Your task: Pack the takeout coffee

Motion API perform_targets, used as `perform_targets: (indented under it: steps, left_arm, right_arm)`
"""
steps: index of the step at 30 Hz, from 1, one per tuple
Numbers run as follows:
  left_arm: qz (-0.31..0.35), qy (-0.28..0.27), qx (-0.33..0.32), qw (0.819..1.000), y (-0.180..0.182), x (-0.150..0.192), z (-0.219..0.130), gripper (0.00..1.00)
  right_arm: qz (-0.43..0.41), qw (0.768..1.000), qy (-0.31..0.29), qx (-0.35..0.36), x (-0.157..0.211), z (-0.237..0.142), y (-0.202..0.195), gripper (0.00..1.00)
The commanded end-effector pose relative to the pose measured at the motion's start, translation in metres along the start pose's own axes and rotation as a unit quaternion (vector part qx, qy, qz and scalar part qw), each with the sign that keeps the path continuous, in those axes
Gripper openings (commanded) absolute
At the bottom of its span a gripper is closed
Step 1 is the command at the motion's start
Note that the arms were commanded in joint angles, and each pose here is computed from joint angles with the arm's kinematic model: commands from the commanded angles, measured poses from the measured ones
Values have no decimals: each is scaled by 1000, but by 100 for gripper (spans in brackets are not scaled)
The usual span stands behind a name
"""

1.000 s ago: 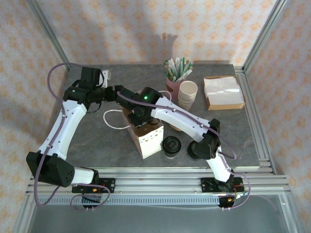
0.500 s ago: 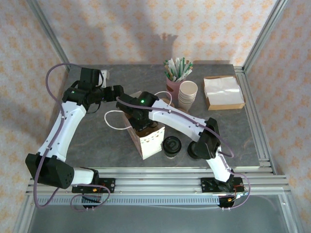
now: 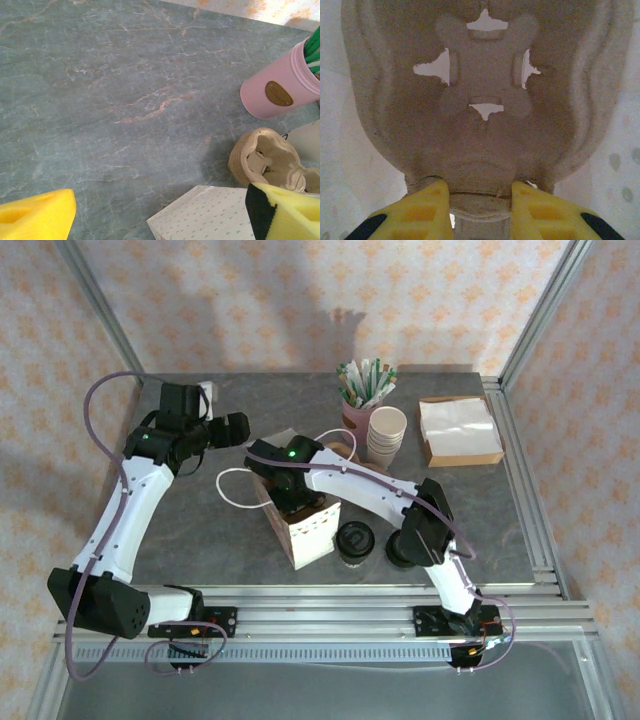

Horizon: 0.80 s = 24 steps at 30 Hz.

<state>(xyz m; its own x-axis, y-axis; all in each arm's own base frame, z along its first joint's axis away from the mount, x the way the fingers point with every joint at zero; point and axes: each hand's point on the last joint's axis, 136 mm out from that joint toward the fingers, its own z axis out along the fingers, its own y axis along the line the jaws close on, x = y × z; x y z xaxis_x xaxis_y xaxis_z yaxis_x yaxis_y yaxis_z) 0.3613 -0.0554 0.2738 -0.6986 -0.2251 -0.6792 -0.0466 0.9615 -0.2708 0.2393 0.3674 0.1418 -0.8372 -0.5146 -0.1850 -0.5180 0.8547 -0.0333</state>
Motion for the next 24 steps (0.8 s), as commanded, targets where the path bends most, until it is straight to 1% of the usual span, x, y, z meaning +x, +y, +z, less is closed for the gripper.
perform_targets:
  steps: [1, 8, 24]
  left_arm:
    - [-9, -36, -14, 999, 5, -11, -9, 90]
    - [-18, -54, -26, 998, 13, -14, -12, 90]
    - [-22, -41, -18, 999, 14, -8, -5, 90]
  right_arm:
    - [14, 1000, -22, -15, -5, -14, -3, 27]
    - [23, 1000, -7, -15, -1, 1, -9, 27]
    - [42, 999, 11, -29, 3, 28, -9, 27]
